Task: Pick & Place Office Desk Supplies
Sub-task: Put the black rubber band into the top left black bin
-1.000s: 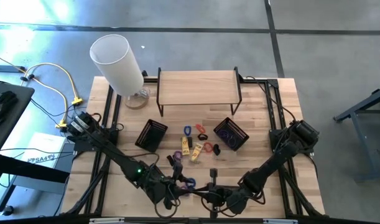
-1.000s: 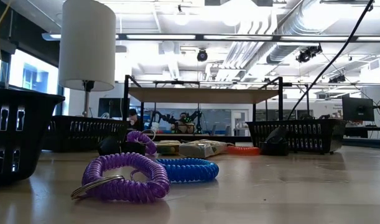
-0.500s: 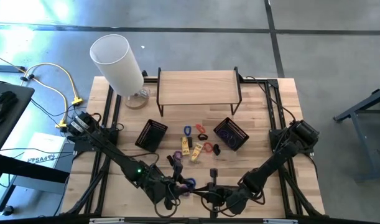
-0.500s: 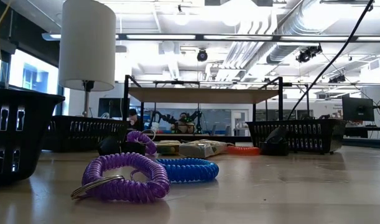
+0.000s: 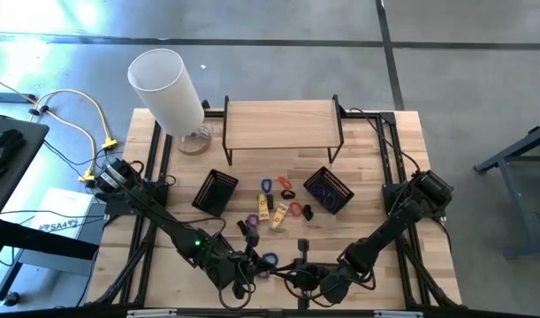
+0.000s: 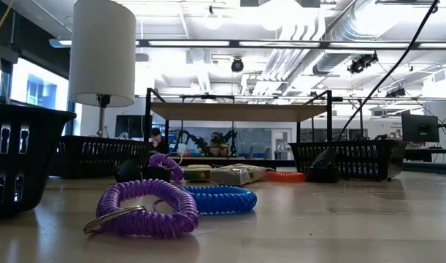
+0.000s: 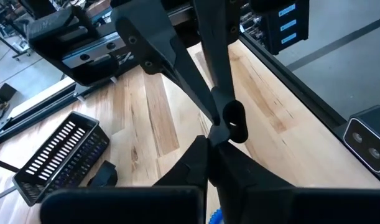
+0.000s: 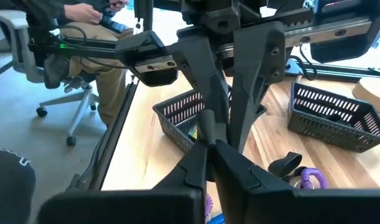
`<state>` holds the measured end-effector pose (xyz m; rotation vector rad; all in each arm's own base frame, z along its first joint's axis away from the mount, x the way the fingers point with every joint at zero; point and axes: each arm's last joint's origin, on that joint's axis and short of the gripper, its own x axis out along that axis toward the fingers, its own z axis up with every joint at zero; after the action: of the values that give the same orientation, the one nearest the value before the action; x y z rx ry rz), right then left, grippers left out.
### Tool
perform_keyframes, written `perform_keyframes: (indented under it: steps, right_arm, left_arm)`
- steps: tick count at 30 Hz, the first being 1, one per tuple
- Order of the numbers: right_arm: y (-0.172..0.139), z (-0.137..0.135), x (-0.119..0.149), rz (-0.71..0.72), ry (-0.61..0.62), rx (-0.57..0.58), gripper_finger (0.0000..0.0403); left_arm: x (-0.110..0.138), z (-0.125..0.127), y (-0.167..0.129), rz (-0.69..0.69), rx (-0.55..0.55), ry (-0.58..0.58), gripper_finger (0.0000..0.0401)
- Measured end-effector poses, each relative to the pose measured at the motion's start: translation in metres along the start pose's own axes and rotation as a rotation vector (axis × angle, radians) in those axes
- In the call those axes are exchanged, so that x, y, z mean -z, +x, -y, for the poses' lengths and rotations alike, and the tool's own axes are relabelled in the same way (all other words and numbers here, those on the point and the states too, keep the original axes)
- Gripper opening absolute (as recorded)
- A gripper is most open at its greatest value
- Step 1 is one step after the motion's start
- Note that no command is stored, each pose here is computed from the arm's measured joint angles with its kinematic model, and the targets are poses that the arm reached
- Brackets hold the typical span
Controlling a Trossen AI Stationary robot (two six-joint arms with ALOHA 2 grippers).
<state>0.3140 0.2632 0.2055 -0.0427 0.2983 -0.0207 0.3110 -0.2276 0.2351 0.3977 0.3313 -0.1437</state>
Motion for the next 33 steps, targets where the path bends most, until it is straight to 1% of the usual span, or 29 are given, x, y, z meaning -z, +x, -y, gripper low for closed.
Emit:
perform_keyframes:
  steps: [3,8,11,14,16,20,25,29,31,33]
  right_arm:
    - [0.000,0.000,0.000,-0.001,0.013,-0.003,0.0060]
    - [0.000,-0.001,-0.001,0.008,0.037,-0.006,0.0151]
    - [-0.001,-0.003,-0.002,0.025,0.012,-0.013,0.0200]
    - [-0.004,-0.005,-0.004,0.041,-0.016,-0.011,0.0232]
    - [-0.004,-0.006,-0.004,0.046,-0.018,-0.014,0.0244]
    - [-0.004,-0.005,-0.004,0.046,-0.017,-0.013,0.0251]
    - [-0.002,-0.004,-0.004,0.037,-0.013,-0.017,0.0252]
    - [-0.002,-0.003,-0.004,0.036,-0.011,-0.015,0.0252]
    - [-0.001,-0.002,-0.004,0.035,-0.010,-0.012,0.0252]
    - [-0.001,-0.002,-0.004,0.035,-0.010,-0.012,0.0252]
  left_arm:
    - [0.000,0.001,0.000,-0.003,0.001,0.003,0.0005]
    - [0.002,0.003,-0.002,-0.024,0.010,0.017,0.0004]
    - [0.005,0.010,-0.006,-0.055,0.010,0.039,0.0004]
    - [0.010,0.014,-0.015,-0.124,-0.012,0.051,0.0004]
    - [0.010,0.013,-0.026,-0.171,-0.011,0.023,0.0004]
    - [0.009,-0.005,-0.049,-0.284,0.008,-0.095,0.0003]
    - [0.015,-0.043,-0.083,-0.488,0.003,-0.253,0.0003]
    - [0.024,-0.076,-0.110,-0.678,-0.008,-0.387,0.0004]
    - [0.030,-0.089,-0.120,-0.767,-0.006,-0.401,0.0006]
    - [0.036,-0.099,-0.126,-0.819,-0.018,-0.407,0.0006]
